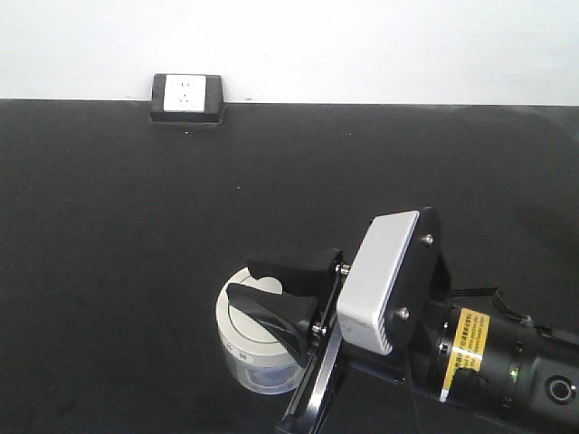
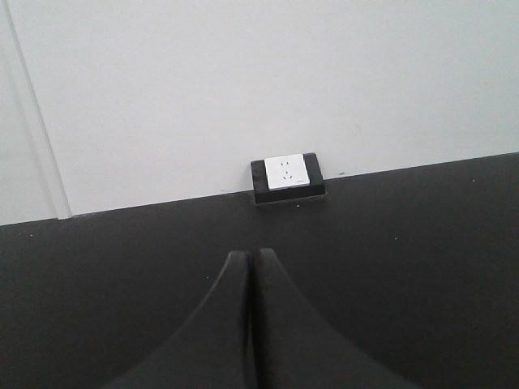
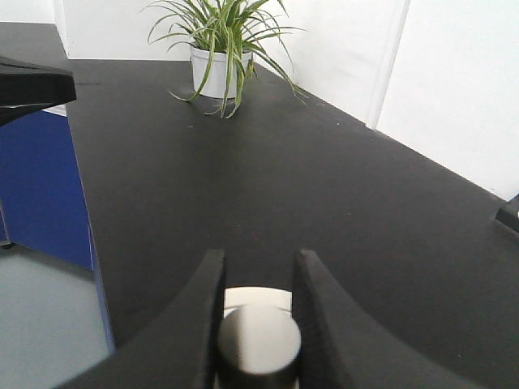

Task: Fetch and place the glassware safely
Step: 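Hold the jar by its lid above the counter with the right gripper, then extend the right arm forward and lower the jar onto the counter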

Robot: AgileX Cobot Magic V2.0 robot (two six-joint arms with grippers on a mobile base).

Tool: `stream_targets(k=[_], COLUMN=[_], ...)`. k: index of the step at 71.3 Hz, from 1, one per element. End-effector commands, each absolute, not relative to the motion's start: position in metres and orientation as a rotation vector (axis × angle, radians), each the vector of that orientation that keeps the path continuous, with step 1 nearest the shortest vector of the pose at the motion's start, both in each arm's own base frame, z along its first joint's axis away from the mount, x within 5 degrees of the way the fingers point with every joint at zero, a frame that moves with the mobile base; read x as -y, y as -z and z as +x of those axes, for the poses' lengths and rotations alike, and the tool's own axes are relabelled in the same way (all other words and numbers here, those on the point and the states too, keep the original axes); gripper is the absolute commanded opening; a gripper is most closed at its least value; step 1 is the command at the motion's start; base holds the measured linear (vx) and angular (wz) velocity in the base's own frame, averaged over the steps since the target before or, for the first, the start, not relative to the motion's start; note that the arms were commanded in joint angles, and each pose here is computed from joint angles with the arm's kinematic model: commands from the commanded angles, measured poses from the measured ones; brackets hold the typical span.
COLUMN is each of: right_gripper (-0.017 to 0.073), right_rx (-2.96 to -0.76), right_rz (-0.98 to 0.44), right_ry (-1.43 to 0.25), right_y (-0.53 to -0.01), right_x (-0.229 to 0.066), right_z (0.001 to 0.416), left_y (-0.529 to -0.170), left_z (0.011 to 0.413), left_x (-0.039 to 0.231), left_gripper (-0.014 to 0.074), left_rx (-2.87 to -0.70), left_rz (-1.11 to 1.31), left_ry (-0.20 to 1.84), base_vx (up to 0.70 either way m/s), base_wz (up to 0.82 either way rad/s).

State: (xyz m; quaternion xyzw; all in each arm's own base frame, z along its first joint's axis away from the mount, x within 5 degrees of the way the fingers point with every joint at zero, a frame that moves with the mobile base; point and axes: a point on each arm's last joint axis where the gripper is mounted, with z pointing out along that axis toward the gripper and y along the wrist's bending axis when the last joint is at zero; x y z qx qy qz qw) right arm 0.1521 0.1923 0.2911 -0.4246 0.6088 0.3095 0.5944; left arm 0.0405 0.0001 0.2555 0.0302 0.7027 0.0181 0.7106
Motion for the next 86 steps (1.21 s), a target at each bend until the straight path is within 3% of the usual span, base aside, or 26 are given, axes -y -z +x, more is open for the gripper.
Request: stream_targets(k=[1,74,86], right_gripper=[0.0,0.0,0.0], right_rx=[-1.277,-1.297,-1.296], right_rz=[-0.937,-0.888,-0.894], right_ry=[-0.794,-0.808,-0.747], right_y=[-0.3155,-0.3171,-0.3158], right_x=[-0.1934,-0.192,-0.1911], right_z=[0.1474,0.15,0.1532], left_y=[-0.2689,-0.2689,-0.2689], left_z=[0.0389,0.0389,0.0389], left_x=[0.0003,0.0003,0.0003], left_gripper=[-0.0007,-0.0007,-0.0007], left_rx=[-1.477,-1.477,-1.477], left_rz=[0.059,0.059,0.059], left_ry=[-0.026,-0.026,-0.026], base_vx=[0.0,0.0,0.0], base_wz=[0.0,0.0,0.0])
